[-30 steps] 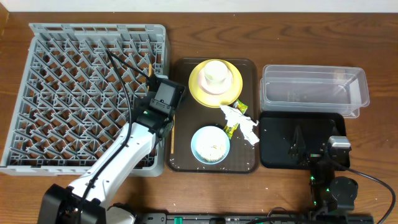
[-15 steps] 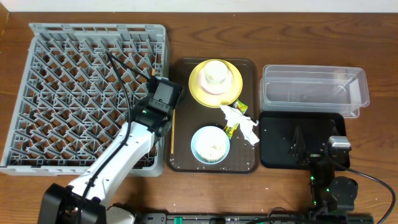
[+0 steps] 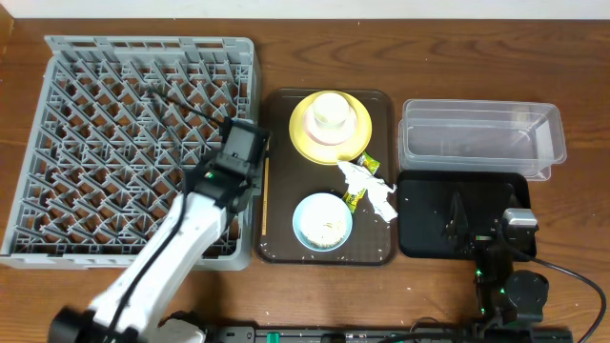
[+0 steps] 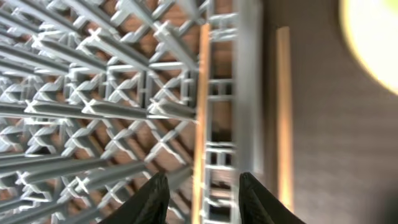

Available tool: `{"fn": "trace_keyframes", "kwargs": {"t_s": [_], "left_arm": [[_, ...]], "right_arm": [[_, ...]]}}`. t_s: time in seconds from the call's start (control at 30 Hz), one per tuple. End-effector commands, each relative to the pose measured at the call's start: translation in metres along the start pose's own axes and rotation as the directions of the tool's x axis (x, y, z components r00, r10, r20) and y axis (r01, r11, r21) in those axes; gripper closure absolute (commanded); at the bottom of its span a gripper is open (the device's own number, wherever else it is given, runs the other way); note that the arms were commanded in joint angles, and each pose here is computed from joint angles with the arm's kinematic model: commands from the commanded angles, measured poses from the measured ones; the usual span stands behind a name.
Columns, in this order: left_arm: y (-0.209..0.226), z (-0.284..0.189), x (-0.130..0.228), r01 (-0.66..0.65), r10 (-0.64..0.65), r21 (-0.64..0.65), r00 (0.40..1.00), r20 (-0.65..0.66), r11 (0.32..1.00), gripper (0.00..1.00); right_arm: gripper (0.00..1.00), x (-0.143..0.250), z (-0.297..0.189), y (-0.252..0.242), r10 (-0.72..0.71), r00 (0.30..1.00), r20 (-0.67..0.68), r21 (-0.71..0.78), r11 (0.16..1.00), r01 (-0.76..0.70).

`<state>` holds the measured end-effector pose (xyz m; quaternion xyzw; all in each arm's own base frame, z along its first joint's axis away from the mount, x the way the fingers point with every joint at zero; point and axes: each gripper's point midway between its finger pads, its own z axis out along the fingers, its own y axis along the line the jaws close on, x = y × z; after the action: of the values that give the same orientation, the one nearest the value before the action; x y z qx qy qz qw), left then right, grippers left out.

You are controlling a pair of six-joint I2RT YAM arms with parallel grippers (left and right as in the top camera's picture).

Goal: Sort waste into correct bins and load items into the dishwasher
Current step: 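Carry the chopstick left into the grey dish rack and release, then return the left gripper to the tray and grasp the second chopstick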

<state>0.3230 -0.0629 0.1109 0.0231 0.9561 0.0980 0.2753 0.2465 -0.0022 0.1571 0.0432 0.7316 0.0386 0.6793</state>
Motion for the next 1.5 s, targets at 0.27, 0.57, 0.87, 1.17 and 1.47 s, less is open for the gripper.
{"fn": "trace_keyframes", "kwargs": {"t_s": [0.27, 0.57, 0.87, 1.17, 1.47], "left_arm": [[-0.045, -0.063, 0.013, 0.235, -0.218, 0.373, 0.972, -0.089, 0.898, 0.62], [-0.073, -0.042, 0.045, 0.160, -0.098, 0.359, 0.978, -0.185, 0.919, 0.62], [-0.087, -0.012, 0.064, 0.135, -0.044, 0.320, 0.960, -0.277, 0.938, 0.62], [-0.085, 0.015, 0.076, 0.110, -0.027, 0.244, 0.946, -0.322, 0.963, 0.62], [-0.084, 0.022, 0.078, 0.055, 0.004, 0.189, 0.955, -0.296, 0.981, 0.62]], "right_arm": [[0.01, 0.001, 0.000, 0.001, 0.007, 1.000, -0.001, -0.004, 1.000, -0.007], [0.01, 0.001, 0.000, 0.001, 0.007, 1.000, -0.001, -0.004, 1.000, -0.007], [0.01, 0.001, 0.000, 0.001, 0.007, 1.000, -0.001, -0.004, 1.000, -0.007], [0.01, 0.001, 0.000, 0.001, 0.007, 1.000, -0.001, -0.004, 1.000, -0.007], [0.01, 0.001, 0.000, 0.001, 0.007, 1.000, -0.001, -0.004, 1.000, -0.007]]}}
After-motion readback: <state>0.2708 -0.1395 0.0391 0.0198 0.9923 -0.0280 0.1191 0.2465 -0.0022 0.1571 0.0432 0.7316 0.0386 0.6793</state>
